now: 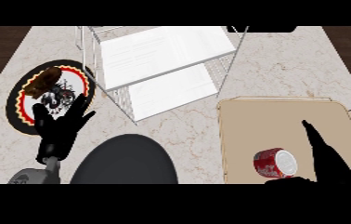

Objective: Pick the can from the tray and place it in the tiered shelf

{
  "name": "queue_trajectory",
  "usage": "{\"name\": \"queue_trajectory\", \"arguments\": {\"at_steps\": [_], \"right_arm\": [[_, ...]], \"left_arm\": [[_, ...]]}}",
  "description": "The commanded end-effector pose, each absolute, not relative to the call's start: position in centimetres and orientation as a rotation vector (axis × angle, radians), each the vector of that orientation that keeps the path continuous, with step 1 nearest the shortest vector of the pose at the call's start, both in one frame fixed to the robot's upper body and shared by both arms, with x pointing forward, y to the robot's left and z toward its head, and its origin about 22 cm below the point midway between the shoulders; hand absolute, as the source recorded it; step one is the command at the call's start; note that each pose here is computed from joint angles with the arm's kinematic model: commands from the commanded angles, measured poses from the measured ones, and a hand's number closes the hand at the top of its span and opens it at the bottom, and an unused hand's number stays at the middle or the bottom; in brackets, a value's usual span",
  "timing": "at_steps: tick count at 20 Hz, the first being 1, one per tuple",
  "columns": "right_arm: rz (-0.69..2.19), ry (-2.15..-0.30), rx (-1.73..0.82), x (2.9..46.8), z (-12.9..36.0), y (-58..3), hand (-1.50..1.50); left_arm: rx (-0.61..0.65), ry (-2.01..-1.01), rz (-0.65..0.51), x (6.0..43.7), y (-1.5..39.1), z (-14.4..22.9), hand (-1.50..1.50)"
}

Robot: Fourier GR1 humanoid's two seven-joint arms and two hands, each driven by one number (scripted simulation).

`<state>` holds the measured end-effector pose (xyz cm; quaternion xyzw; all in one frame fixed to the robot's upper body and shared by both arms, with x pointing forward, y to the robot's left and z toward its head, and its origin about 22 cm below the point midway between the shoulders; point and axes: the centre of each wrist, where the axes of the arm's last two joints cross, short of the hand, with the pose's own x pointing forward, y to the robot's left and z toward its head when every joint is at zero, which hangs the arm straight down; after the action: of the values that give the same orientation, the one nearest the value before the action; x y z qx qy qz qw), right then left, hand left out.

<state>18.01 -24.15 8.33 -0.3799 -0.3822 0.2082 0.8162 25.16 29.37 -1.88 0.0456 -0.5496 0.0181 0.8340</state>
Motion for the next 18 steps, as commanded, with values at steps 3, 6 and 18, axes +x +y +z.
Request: {"name": "queue_trajectory", "arguments": {"at_steps": [3, 6, 18], "right_arm": [[0.374, -0.733, -0.836, 19.8, 6.9, -21.7, -1.5], [0.366, -0.752, -0.843, 19.4, 5.8, -22.7, -1.5], [0.697, -0.754, -0.717, 22.0, 4.3, -22.2, 1.5]], "left_arm": [[0.101, -1.11, 0.047, 24.7, 29.3, -3.5, 0.0], [0.082, -1.116, 0.054, 24.6, 31.0, -3.2, 0.0], [0.1, -1.12, 0.037, 25.2, 29.8, -1.8, 0.0]]}}
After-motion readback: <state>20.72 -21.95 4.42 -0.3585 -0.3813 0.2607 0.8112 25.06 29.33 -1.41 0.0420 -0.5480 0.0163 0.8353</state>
